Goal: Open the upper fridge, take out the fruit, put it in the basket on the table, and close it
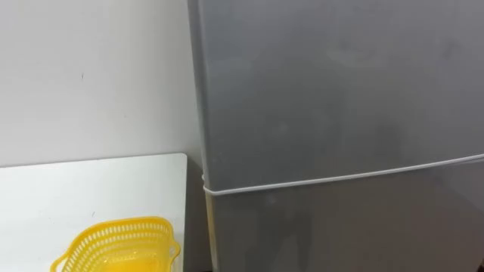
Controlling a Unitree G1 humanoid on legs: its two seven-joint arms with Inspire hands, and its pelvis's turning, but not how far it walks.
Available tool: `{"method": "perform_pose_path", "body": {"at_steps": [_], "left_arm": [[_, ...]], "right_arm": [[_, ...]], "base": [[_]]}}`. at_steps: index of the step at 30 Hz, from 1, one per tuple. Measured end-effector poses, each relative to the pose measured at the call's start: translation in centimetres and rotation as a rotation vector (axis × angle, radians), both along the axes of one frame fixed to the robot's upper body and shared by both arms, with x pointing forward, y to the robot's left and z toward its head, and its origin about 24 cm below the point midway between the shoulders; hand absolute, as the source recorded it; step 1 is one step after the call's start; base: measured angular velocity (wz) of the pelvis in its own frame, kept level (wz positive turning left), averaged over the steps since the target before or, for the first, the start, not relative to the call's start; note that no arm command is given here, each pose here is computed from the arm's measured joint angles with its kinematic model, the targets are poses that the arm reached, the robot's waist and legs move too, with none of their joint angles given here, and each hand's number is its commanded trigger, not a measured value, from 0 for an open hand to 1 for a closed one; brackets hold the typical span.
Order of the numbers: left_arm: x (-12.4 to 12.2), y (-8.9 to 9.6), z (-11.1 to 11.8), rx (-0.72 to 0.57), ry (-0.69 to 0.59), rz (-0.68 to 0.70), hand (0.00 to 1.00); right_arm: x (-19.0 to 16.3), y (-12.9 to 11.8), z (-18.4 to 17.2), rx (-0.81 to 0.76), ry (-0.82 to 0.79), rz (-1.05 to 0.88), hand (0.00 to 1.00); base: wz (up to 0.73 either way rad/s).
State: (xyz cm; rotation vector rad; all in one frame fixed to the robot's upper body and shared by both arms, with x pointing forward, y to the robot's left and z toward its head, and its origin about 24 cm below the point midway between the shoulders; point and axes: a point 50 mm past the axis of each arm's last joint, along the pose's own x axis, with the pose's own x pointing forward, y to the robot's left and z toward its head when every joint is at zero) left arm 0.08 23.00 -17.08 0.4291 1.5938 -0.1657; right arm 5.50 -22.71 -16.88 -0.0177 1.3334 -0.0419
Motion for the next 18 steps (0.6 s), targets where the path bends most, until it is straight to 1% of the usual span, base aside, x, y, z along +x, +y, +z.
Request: {"method": "perform_pose_path", "body": {"at_steps": [18], "left_arm": [[0.30,-0.06,-0.06,-0.006,-0.001,0.016,0.00]], "right_arm": [[0.04,-0.01,0.01,-0.002,-0.003,0.002,0.00]], "base": [[0.00]]}}
